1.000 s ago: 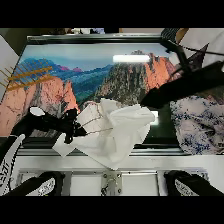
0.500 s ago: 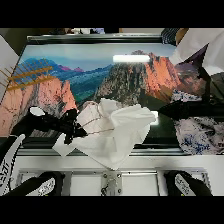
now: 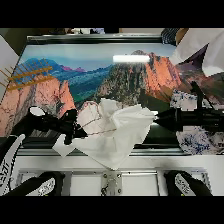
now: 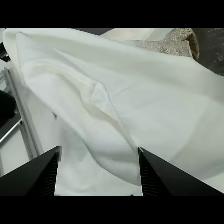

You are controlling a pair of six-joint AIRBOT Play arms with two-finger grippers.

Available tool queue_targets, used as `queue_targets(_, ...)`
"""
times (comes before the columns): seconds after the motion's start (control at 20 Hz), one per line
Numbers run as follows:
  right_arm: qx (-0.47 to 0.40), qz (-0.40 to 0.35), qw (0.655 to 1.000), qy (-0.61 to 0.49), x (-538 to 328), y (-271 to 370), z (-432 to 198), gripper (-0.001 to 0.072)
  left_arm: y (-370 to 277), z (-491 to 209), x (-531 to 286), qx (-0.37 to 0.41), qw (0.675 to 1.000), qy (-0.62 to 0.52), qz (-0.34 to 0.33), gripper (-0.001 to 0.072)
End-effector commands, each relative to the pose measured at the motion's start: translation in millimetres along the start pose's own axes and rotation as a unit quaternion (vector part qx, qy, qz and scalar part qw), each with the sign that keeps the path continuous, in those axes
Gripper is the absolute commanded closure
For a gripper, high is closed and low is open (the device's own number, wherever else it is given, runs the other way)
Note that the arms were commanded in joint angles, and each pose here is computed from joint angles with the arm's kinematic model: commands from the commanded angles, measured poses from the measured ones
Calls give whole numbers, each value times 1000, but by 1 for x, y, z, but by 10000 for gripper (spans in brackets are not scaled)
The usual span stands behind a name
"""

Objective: Fold the clothes and pants, and hang the long-sleeved shirts on hangers.

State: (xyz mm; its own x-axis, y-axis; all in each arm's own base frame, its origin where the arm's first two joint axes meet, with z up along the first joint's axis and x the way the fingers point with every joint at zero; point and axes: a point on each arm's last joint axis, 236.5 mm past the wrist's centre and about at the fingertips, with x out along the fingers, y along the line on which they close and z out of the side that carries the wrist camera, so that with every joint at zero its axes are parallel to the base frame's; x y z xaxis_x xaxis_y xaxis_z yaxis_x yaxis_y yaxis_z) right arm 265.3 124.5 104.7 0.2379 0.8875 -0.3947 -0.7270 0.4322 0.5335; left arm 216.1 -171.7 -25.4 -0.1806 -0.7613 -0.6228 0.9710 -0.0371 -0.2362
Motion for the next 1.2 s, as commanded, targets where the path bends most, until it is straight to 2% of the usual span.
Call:
queue_targets(0.0,-74,2,997,-1,1,0,-2,181,-1,0,0,-8,1000,0,-2,689)
queue_targets(0.35,-173,6,985,-26,0,4,9,181,-1,-1,0,-9,1000,1,-2,690)
queue_targets(0.7,-175,-65,981,-54,-3,-26,29,179,-1,-1,0,-9,1000,1,-2,689)
queue_targets(0.95,-173,-13,984,-39,7,-3,20,173,-1,-1,0,-9,1000,1,-2,689)
queue_targets(1.0,-164,-3,986,-34,10,2,18,159,-1,-1,0,-9,1000,1,-2,689)
queue_targets(1.05,-152,2,988,-26,14,4,15,48,-1,-1,0,-9,1000,1,-2,689)
queue_targets(1.15,-157,0,987,18,23,-1,-3,43,-1,-1,0,-16,1000,1,-2,689)
